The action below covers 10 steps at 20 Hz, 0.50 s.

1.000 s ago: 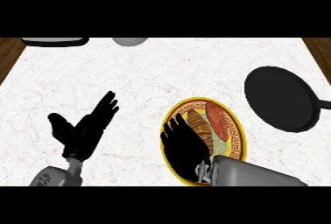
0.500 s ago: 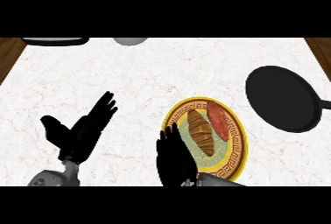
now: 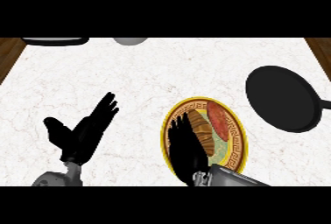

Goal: Pick the croissant from the plate and place it in the pan

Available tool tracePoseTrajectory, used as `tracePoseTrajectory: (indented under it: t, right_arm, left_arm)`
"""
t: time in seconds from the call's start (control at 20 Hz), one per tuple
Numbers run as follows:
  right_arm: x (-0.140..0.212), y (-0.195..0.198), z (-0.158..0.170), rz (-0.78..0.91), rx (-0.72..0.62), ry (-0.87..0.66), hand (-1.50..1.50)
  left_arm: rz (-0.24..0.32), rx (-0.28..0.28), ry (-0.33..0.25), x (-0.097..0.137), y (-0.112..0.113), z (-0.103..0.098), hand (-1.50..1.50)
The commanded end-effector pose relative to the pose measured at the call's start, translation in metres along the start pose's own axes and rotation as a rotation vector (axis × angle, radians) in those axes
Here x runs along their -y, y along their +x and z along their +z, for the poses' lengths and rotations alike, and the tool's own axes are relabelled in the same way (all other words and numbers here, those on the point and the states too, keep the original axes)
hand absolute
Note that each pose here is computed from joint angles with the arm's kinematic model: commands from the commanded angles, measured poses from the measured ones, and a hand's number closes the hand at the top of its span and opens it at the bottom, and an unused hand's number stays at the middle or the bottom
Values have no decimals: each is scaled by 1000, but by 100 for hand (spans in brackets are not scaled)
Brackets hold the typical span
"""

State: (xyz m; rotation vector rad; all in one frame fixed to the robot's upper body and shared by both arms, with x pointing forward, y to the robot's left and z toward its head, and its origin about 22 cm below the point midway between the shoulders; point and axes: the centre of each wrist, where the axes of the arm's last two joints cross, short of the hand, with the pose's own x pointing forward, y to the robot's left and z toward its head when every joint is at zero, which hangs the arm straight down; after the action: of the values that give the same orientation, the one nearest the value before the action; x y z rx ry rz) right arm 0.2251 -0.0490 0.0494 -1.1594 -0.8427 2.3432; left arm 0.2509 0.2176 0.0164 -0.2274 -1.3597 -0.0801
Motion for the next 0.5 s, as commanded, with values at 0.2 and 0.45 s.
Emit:
tracePoseTrajectory:
  t: [0.2, 0.45]
  right_arm:
    - [-22, -18, -12, -6, -7, -11, -150]
    - [-22, -19, -29, -1, 0, -9, -150]
  left_arm:
    - [12, -7, -7, 3, -5, -6, 0]
    - [4, -7, -15, 3, 2, -9, 0]
